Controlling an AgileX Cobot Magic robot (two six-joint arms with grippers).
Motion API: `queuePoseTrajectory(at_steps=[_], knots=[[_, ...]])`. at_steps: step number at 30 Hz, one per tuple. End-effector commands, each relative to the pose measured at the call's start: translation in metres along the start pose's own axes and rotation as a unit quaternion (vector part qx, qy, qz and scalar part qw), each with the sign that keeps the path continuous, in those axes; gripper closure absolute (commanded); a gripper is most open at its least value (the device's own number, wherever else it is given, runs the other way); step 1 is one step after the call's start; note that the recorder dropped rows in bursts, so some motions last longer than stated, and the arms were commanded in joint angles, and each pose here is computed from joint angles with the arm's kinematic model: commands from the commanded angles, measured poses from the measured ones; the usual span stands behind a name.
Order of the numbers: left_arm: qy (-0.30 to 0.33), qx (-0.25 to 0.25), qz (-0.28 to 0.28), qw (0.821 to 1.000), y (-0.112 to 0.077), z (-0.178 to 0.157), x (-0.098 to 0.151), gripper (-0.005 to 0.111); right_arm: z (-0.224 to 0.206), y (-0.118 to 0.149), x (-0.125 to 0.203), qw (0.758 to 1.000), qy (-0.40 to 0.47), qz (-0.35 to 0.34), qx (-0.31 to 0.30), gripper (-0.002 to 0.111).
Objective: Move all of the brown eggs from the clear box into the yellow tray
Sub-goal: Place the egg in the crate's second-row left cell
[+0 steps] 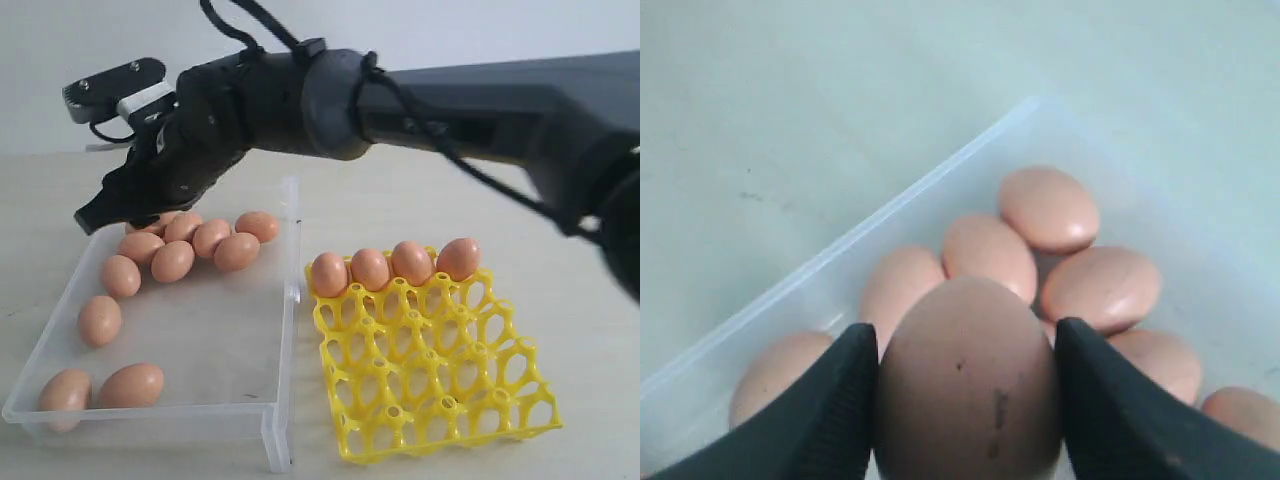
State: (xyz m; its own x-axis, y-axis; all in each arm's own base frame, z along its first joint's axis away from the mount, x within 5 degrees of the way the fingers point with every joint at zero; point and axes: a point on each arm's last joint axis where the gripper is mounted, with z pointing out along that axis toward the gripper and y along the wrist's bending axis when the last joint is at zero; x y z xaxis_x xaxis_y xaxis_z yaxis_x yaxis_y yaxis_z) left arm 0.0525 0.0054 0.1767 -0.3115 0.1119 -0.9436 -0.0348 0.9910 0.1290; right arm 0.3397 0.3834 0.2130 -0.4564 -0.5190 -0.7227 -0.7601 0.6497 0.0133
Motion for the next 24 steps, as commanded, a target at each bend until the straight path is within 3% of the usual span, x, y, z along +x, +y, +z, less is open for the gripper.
queuePoseTrajectory(at_steps=[1,6,9,12,18,24], knots=[[-0.010,0.003,-0.003,1.000,0.000,-0.001,-0.002,0.107,-0.046,-0.018,0.022,0.994,-0.109,-0.002,0.028,0.108],[-0.010,0.003,-0.003,1.000,0.000,-0.001,-0.002,0.107,-0.091,-0.038,0.096,0.978,-0.197,0.018,0.070,0.108],[-0.010,0.003,-0.003,1.000,0.000,-0.001,-0.002,0.107,-0.097,-0.041,0.148,0.982,-0.158,-0.001,0.103,0.108],[-0.010,0.003,-0.003,1.000,0.000,-0.001,-0.002,0.107,-0.092,-0.042,0.179,0.984,-0.133,0.007,0.119,0.108],[-0.010,0.003,-0.003,1.000,0.000,-0.001,-0.002,0.107,-0.074,-0.047,0.200,0.985,-0.098,0.029,0.138,0.108],[-0.010,0.003,-0.003,1.000,0.000,-0.001,-0.002,0.107,-0.071,-0.048,0.201,0.984,-0.104,0.028,0.142,0.106]])
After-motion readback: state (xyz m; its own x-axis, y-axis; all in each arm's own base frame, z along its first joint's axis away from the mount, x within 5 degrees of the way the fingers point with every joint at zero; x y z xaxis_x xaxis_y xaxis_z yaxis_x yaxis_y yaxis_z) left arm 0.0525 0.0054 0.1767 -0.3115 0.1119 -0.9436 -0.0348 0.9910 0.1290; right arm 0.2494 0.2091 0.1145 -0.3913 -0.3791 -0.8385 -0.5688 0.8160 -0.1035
